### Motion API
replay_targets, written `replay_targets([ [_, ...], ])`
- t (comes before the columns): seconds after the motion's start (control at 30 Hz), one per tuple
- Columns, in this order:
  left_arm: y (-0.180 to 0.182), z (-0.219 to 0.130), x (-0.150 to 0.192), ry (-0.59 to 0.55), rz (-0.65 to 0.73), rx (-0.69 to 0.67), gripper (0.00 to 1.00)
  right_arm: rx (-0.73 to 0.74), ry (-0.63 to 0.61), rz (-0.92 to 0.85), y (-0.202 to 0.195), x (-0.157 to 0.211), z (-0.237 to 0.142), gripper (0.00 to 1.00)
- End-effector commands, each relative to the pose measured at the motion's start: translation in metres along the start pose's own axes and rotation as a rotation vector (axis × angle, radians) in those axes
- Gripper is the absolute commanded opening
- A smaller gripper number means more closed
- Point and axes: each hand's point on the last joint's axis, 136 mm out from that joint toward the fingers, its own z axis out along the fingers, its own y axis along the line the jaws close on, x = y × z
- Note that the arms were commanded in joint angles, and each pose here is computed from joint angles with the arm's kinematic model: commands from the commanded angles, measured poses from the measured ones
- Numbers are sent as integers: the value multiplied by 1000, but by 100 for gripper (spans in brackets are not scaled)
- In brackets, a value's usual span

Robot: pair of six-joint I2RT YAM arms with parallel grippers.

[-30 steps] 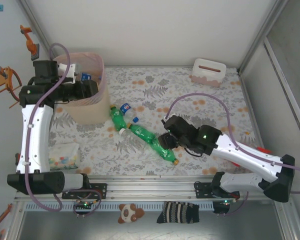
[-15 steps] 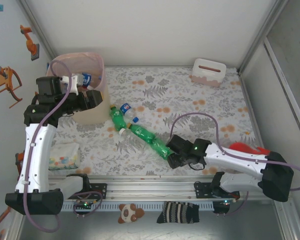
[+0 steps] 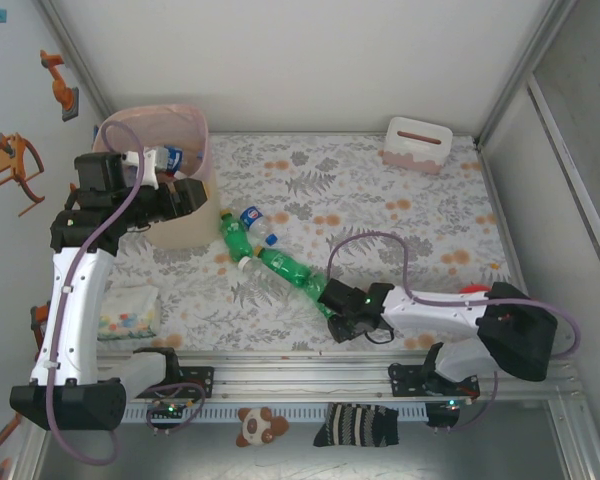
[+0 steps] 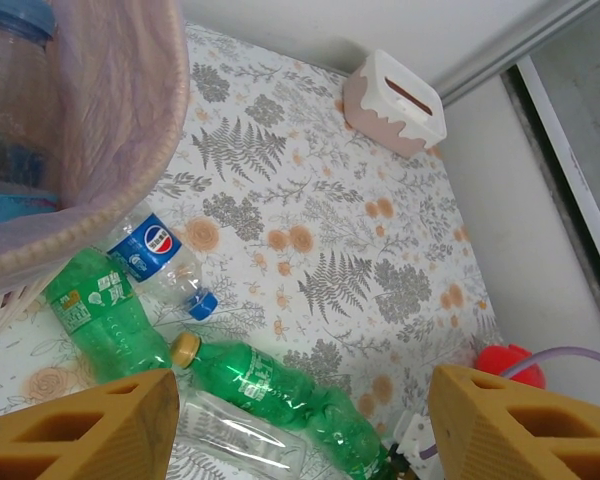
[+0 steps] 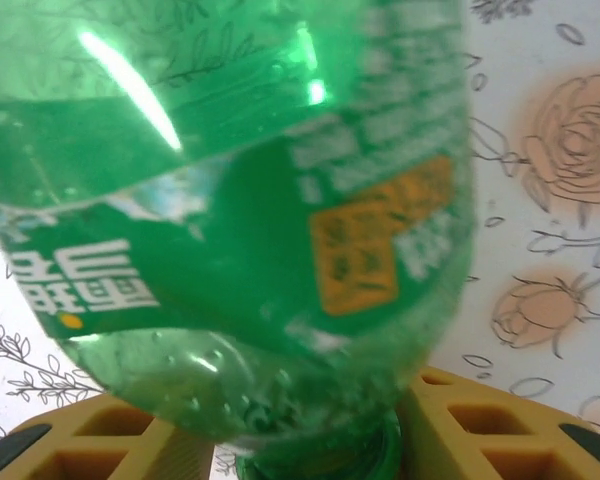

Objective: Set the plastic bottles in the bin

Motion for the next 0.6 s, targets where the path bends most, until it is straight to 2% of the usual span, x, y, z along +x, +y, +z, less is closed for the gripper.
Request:
replay_targets([
  [0.0,-8,-2,-1,-8,-1,32,66,16,-7,1,0,2,7,44],
  [0.27,-9,-1,-1,-5,-6,37,66,33,-6,10,-1,10,7,39],
  [0.57,-11,2,-1,-3,-6,47,66,32,-29,19,-1,10,-2,38],
])
